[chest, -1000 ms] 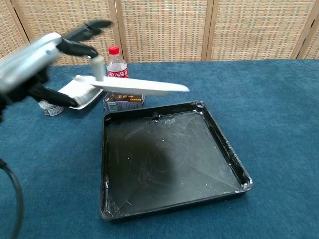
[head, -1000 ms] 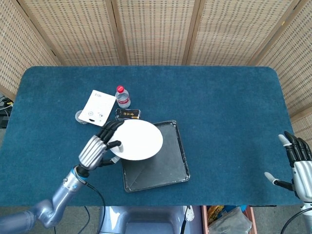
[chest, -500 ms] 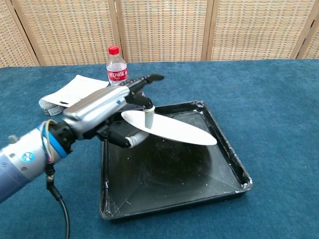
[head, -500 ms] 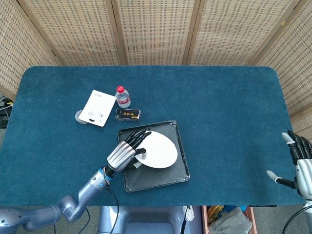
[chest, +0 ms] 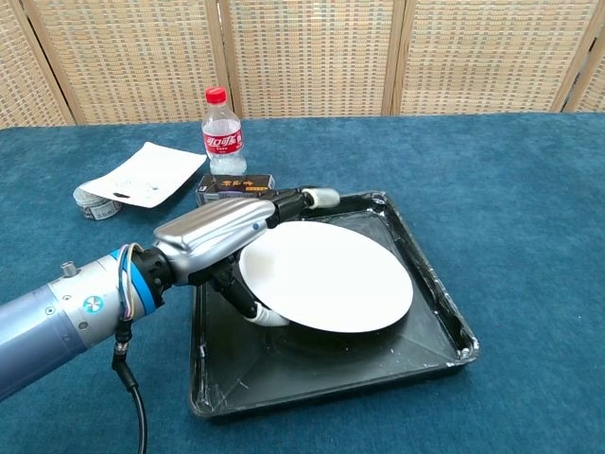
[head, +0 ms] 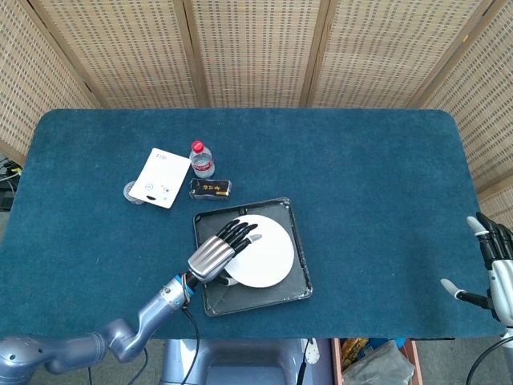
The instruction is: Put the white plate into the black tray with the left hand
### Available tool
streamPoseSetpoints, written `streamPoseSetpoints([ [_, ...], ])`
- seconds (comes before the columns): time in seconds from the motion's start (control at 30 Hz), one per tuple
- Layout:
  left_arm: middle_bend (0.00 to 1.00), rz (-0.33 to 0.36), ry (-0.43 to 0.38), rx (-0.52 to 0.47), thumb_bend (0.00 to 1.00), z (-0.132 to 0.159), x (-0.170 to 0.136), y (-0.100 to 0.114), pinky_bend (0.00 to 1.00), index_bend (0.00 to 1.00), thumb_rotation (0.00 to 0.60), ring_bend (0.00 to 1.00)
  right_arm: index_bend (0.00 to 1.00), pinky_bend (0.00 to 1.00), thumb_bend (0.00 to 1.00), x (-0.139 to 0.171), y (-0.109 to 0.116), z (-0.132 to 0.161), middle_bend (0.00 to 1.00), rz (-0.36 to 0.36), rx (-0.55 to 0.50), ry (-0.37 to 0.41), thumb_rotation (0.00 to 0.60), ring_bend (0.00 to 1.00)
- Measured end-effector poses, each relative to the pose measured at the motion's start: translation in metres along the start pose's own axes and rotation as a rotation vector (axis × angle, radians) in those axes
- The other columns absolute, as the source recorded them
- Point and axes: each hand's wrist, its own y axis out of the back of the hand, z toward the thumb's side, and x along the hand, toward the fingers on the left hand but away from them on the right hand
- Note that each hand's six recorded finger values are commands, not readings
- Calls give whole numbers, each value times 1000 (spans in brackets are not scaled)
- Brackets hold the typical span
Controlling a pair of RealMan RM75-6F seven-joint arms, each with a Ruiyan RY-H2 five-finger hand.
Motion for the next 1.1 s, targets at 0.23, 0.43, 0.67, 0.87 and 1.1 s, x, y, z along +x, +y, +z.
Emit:
streamPoseSetpoints([
  [0.23, 0, -73, 39, -16, 0, -2, -14, 23, 0, 0, 600, 0, 0, 0, 0, 1, 1, 2, 0, 1, -3, 6, 600, 0],
  [0.43, 0, -124, 102, 26, 0, -23, -46, 64, 0, 0, 600, 0, 0, 0, 0, 4, -1, 6, 0, 5, 1, 18, 600, 0],
  [0.67, 0, -75, 276, 99, 0, -67, -104, 121, 0, 0, 600, 0, 0, 0, 0, 5, 0, 7, 0, 2, -3, 24, 600, 0],
  [0.87, 0, 91, 492, 121, 0, -100, -165, 158, 0, 0, 600, 0, 0, 0, 0, 5, 3, 6, 0, -7, -5, 21, 600, 0],
  [1.1, 0, 257, 696, 170, 0, -114, -245, 180, 0, 0, 600, 0, 0, 0, 0, 5, 1, 5, 0, -7, 9, 19, 600, 0],
])
